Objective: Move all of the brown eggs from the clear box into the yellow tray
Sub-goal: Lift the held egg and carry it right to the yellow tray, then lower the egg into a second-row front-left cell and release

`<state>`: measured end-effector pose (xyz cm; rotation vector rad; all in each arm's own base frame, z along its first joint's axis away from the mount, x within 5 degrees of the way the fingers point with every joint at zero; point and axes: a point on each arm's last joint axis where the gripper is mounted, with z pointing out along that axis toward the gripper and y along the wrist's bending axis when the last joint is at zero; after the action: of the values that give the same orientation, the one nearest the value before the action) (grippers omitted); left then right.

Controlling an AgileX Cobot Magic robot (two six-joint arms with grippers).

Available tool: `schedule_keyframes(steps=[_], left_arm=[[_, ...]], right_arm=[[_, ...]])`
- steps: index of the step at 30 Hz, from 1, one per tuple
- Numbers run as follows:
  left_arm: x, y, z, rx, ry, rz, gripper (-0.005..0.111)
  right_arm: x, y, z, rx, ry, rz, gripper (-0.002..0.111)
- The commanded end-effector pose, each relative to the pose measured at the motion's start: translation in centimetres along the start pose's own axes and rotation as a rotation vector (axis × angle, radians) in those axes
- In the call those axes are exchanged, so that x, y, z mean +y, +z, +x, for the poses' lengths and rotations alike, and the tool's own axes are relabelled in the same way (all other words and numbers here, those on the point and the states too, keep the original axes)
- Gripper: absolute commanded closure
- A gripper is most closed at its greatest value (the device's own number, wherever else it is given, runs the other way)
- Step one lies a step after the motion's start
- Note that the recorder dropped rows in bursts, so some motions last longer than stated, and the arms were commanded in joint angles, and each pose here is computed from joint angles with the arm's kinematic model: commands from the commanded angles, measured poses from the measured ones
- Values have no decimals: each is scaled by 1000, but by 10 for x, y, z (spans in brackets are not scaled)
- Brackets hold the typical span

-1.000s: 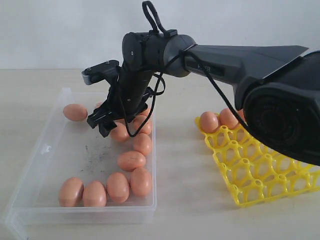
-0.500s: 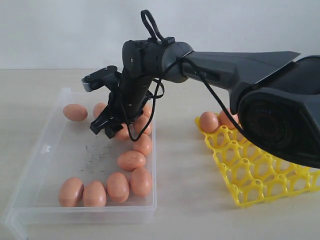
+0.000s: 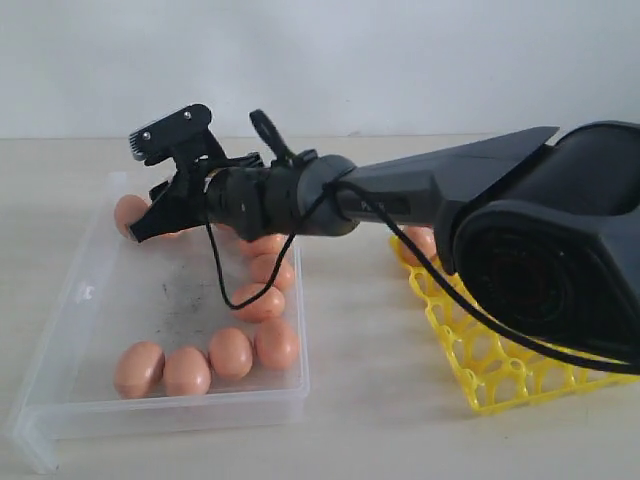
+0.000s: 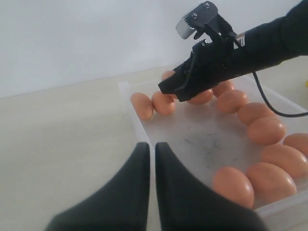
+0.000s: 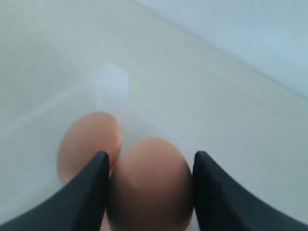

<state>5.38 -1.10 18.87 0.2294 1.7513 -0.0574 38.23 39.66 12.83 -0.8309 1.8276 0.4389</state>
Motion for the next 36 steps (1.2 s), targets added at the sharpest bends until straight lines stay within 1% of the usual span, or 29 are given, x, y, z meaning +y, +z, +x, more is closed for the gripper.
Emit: schedule_keyframes(steps=[1,3,5,8,11,13,16,19,22,26,29,32,34,36], left_arm=[[0,0,1,-2,3,5,103],[0,0,1,-2,3,5,103],[0,0,1,-2,3,5,103],[0,0,1,-2,3,5,103],[0,0,1,-2,3,5,103],[0,0,1,-2,3,5,103],[0,0,1,-2,3,5,103],[0,0,1,-2,3,5,103],[0,0,1,-2,3,5,103],[0,0,1,-2,3,5,103],[0,0,1,-2,3,5,103],[0,0,1,-2,3,5,103],[0,0,1,-2,3,5,103],[0,0,1,-2,3,5,103]], right_arm=[[8,-21,-13,-273,-17,93,109],[9,-32,-7,-357,-3,100,109],[7,-47,-1,-476,78,92,109],[2,-78,8,-702,188,106,109],[-3,-97,30,-632,261,96,109],[-6,-112,41,-579,228,75,109],[-22,-138,53,-521,183,28,109],[-41,-168,63,-466,118,-82,109],[-68,-200,75,-408,98,-184,109],[-111,-238,98,-333,145,-164,109],[-135,-257,117,-277,166,-152,109],[-149,-269,132,-227,189,-193,109],[-152,-274,139,-202,198,-219,109],[-158,-278,143,-192,215,-212,109]])
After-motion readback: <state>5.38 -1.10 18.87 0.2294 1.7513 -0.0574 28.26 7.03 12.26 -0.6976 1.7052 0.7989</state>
